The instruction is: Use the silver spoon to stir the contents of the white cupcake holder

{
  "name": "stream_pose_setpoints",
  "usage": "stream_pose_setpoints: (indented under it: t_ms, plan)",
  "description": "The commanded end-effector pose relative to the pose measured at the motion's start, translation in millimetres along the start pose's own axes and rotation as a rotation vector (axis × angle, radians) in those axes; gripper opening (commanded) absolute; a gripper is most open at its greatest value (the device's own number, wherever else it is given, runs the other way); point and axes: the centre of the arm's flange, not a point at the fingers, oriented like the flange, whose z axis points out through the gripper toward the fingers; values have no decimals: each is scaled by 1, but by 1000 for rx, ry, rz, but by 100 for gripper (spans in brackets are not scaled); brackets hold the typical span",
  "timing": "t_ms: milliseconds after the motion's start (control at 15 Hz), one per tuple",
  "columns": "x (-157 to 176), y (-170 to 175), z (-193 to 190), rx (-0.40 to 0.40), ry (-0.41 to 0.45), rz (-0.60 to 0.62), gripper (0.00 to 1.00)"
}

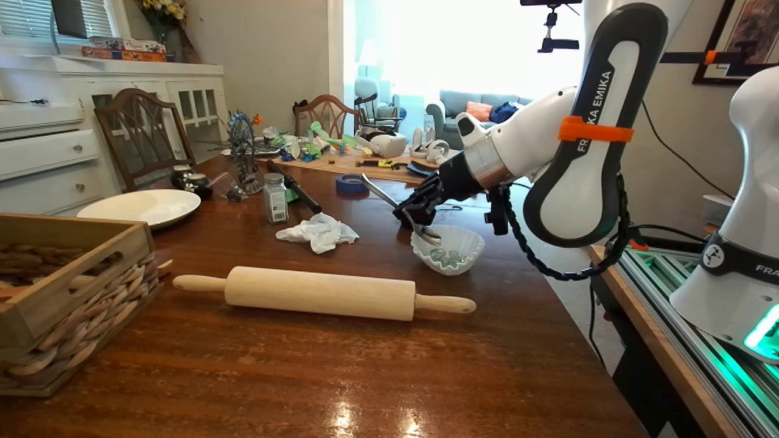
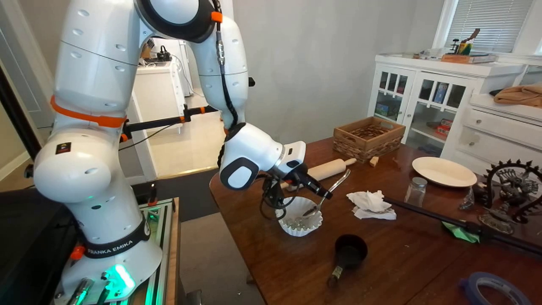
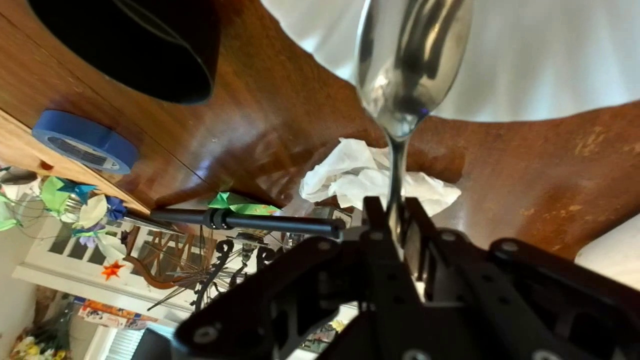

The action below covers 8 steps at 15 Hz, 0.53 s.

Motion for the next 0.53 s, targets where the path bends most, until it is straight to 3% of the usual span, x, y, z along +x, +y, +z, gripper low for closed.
stream_pose_setpoints:
  t_ms: [0, 267, 467]
  plan:
    - [-2, -19, 3, 70, 16, -2, 3]
    - [-8, -37, -11, 204, -25, 0, 3]
    - [-18, -37, -20, 233, -70, 5, 3]
